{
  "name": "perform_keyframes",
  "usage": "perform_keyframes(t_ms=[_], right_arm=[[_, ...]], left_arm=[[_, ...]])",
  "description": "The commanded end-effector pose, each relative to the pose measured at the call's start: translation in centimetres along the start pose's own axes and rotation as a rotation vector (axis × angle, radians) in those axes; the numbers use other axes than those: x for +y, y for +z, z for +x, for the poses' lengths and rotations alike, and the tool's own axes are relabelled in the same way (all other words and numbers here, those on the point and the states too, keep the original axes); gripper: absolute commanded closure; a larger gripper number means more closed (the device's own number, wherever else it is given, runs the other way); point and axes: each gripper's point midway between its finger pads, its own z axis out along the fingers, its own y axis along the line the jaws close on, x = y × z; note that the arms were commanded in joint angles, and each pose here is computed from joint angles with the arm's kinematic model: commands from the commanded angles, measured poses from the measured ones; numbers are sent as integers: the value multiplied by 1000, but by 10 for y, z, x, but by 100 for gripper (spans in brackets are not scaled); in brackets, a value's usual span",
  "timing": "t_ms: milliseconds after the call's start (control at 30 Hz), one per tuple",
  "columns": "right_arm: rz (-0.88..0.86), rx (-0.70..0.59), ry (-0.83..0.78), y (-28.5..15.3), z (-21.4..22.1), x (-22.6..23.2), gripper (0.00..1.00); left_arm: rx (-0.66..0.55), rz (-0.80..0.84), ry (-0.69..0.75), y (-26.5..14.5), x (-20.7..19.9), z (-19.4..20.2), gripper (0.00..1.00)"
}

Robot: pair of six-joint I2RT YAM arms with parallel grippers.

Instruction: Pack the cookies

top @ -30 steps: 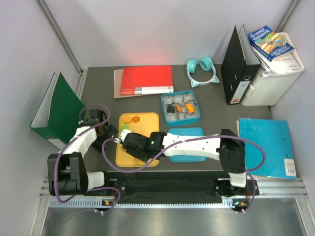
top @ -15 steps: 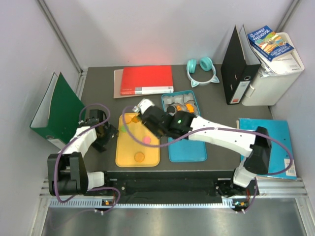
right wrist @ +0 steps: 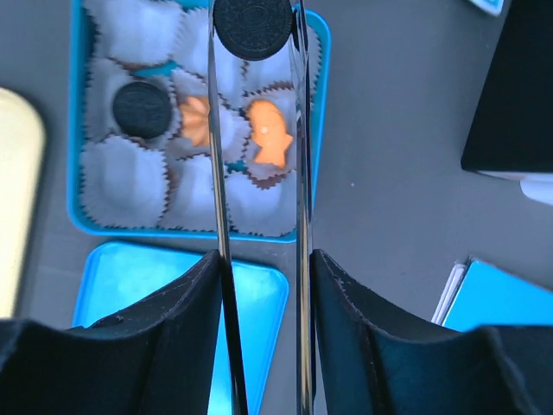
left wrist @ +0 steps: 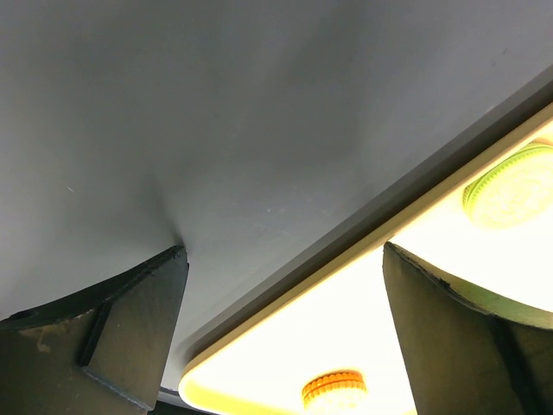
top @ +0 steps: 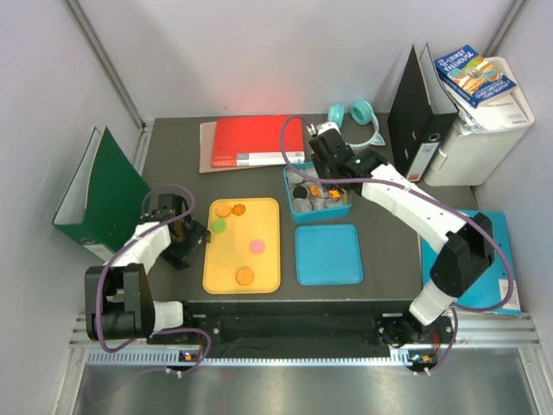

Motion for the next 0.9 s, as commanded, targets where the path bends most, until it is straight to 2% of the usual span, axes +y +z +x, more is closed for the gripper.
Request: perform_keyframes(t_ms=[0, 433, 867], right_arm=[[7, -20, 66, 16, -19, -3, 57], [7, 11, 85, 47, -23, 4, 57], [-26, 20, 108, 41, -12, 7, 57]], left_arm=[[9, 27, 7, 4, -5, 0, 2], [38, 41, 12, 7, -7, 5, 2], [39, 43, 7, 7, -7, 5, 2]])
